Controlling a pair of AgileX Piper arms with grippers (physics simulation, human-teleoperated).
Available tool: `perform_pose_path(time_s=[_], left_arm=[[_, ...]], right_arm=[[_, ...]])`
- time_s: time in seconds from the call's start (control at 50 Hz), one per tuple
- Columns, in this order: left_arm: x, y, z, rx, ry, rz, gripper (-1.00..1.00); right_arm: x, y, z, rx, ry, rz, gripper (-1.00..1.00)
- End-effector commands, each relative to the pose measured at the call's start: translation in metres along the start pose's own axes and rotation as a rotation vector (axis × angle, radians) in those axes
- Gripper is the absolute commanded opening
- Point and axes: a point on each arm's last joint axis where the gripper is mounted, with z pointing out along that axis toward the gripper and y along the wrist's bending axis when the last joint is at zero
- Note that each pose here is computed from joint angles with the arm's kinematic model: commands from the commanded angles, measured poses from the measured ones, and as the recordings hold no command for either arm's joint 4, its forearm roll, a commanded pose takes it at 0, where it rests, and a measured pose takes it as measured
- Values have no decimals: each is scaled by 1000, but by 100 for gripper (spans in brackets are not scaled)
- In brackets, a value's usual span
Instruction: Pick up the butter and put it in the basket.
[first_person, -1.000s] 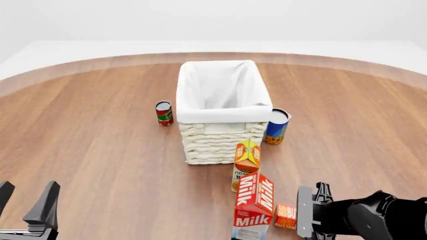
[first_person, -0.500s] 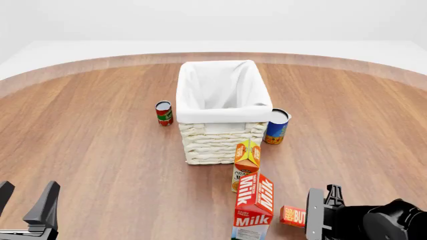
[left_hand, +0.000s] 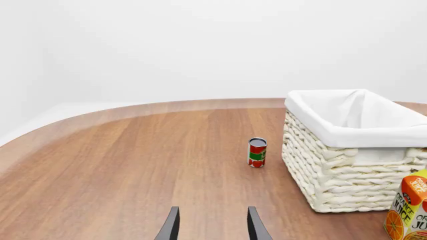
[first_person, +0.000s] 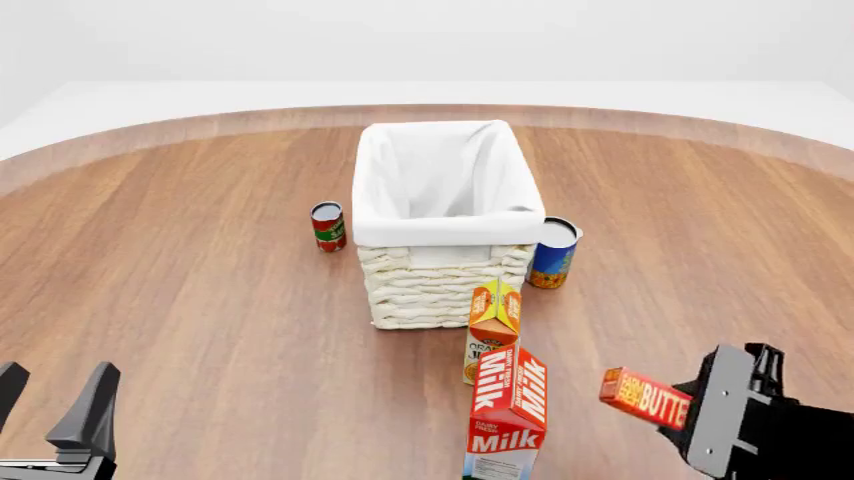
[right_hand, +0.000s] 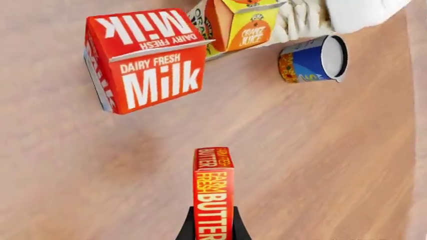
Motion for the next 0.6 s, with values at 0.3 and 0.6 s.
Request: perform_pose_path(time_s=[0.3, 0.6], left_arm=[[0, 0, 0, 0, 0, 0, 100], [0, 0, 0, 0, 0, 0, 100]], right_arm=[[-59, -42, -118, 265, -668, 443, -100], [-75, -45, -105, 284, -926, 561, -100]])
